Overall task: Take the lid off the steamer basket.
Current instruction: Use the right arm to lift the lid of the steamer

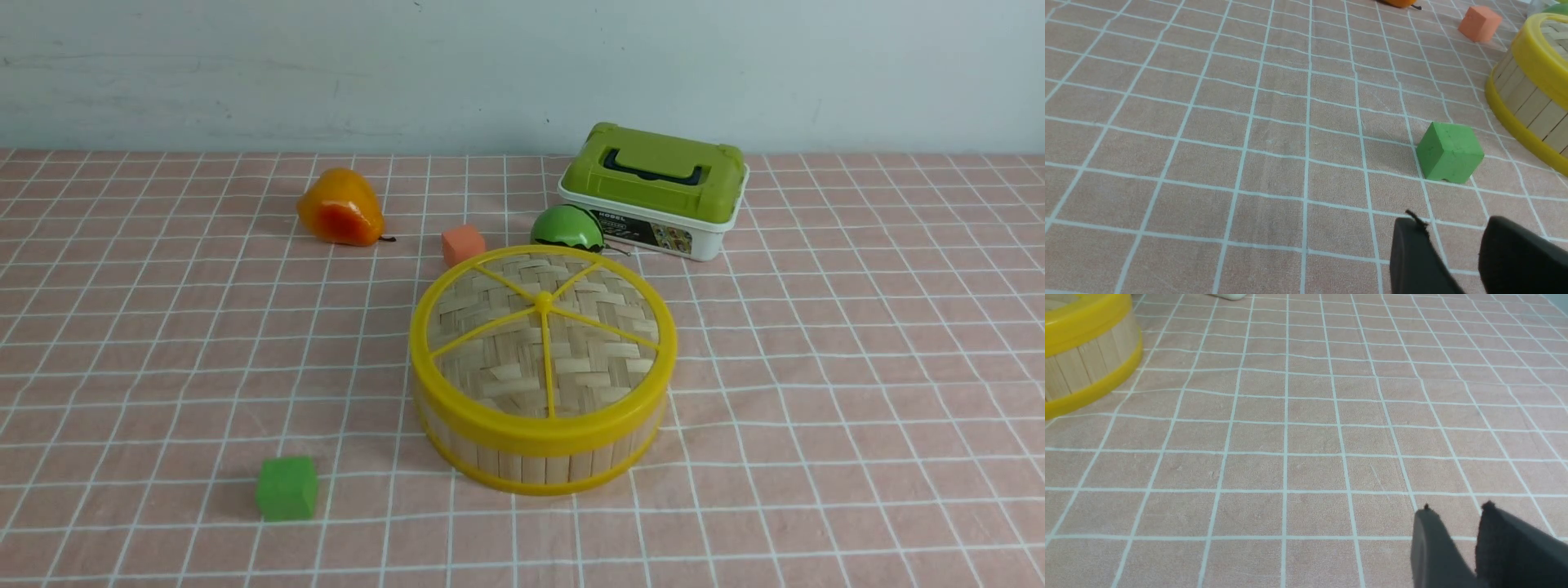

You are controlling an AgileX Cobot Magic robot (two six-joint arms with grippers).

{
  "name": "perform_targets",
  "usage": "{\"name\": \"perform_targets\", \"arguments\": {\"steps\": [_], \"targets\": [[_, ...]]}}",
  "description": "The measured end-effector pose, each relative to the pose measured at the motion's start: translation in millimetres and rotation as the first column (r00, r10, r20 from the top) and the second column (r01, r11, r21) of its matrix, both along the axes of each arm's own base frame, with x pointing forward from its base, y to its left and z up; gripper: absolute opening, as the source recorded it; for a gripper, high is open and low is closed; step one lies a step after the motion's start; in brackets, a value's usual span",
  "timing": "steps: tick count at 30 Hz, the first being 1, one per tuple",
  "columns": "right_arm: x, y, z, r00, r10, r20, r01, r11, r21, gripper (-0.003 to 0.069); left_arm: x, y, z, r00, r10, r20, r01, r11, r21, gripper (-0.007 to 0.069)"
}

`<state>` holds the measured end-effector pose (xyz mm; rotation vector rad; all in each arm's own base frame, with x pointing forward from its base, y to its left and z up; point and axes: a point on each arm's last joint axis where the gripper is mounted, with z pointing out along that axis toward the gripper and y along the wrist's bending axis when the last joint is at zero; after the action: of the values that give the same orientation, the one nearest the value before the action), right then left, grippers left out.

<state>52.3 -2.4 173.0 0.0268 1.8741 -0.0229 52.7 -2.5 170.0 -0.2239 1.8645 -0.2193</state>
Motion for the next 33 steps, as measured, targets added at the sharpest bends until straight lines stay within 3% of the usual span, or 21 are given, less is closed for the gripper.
{"name": "perform_targets", "arguments": {"steps": [33], "targets": [[0.0, -0.1, 0.0, 1.0, 0.0, 0.0, 0.0, 1.0, -0.002, 0.0181, 0.0, 0.0, 0.0, 1.0, 0.0, 0.0, 0.0, 1.0, 0.0, 0.0239]]}}
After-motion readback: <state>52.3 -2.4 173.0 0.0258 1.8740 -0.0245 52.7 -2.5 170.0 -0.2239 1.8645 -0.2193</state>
